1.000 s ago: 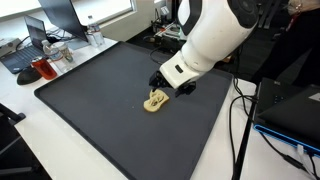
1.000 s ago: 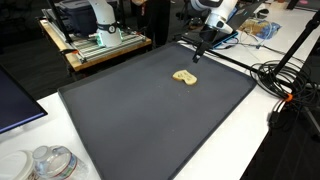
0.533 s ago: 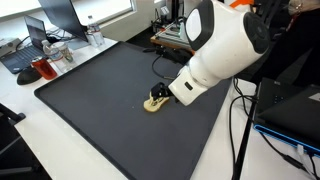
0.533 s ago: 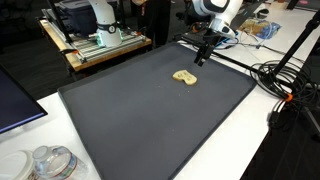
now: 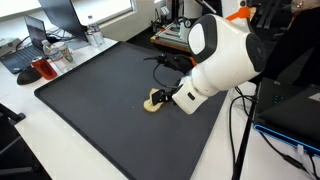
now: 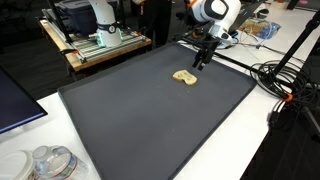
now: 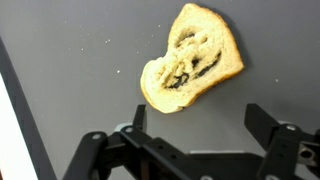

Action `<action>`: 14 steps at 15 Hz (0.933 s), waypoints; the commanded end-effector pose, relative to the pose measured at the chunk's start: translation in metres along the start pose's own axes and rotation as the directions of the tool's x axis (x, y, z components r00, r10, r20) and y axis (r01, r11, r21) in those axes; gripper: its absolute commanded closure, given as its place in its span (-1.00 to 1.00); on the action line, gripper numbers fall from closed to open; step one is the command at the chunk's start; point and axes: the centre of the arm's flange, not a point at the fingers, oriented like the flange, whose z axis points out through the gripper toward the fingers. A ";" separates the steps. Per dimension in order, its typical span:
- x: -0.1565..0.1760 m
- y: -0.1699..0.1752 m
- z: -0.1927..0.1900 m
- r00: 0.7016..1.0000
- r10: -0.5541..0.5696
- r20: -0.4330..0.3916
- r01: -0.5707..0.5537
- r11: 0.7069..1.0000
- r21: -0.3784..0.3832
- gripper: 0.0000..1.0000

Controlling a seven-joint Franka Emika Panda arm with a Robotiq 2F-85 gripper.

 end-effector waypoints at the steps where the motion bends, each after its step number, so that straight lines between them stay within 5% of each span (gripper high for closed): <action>1: 0.002 0.001 -0.003 1.000 -0.015 -0.012 0.015 1.000 -0.014 -1.00; 7: -0.031 0.007 -0.026 0.987 0.135 -0.085 -0.131 0.990 0.055 -1.00; 14: -0.085 0.006 -0.061 0.944 0.300 -0.139 -0.270 0.942 0.202 -1.00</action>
